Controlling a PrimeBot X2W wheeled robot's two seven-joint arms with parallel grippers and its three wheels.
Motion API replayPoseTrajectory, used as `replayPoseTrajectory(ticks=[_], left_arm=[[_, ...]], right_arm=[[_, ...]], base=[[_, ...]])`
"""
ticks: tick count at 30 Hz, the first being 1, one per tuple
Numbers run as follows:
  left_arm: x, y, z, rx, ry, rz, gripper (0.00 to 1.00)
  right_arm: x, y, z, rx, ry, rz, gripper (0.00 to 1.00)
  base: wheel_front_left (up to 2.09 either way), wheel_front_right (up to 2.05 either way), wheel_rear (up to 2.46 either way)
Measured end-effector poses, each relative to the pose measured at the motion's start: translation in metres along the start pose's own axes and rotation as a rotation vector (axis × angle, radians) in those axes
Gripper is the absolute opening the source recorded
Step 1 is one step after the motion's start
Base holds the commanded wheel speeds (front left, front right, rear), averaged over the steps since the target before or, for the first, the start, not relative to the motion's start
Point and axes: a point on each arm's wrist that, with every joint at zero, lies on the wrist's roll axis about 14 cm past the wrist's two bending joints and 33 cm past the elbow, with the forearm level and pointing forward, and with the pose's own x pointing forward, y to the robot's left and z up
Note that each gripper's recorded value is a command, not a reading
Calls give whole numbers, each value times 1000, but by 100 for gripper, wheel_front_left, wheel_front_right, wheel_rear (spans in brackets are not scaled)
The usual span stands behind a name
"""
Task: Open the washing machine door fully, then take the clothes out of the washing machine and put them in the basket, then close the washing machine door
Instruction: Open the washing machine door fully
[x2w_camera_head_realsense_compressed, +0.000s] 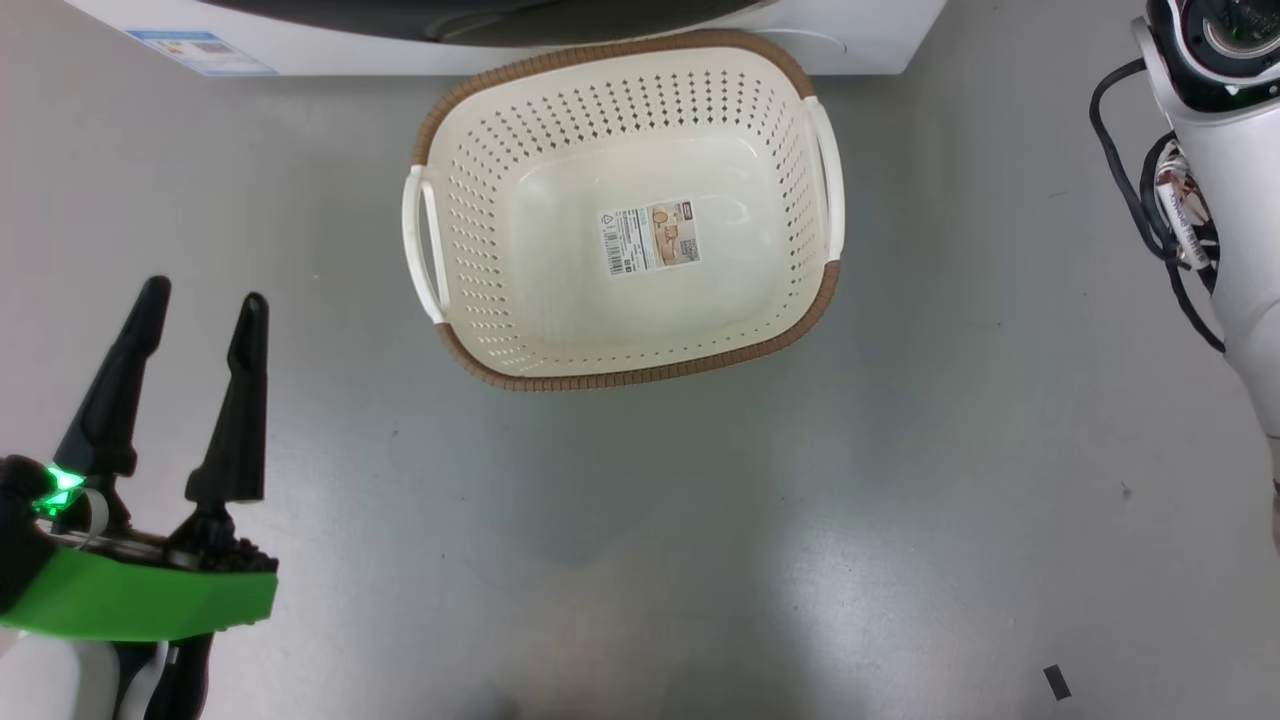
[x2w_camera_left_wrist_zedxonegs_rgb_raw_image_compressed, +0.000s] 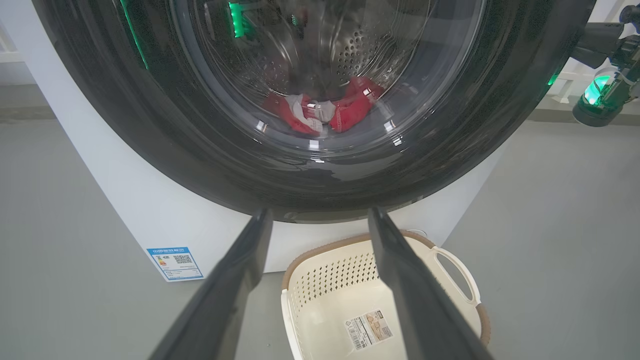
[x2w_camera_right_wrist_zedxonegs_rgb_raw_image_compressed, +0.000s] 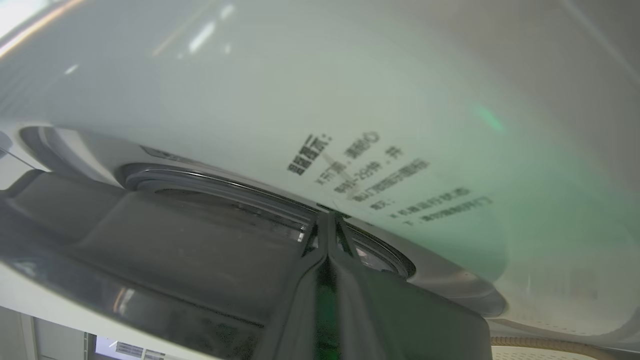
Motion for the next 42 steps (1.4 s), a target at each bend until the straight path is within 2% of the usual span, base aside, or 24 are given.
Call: replayPoseTrajectory(ticks=[15, 26, 42], left_arm=[[1, -7, 1, -12, -3, -18, 100], [-1, -15, 18, -20, -47, -38, 100], [-6, -24, 34, -34, -86, -59, 100]], right_arm=[[-6, 19, -13, -66, 133, 19, 0], [-28, 30, -34, -118, 247, 7, 0], [-50, 43, -69, -113, 351, 7, 0]], base=[[0, 0, 0], [0, 0, 0], [0, 0, 0]])
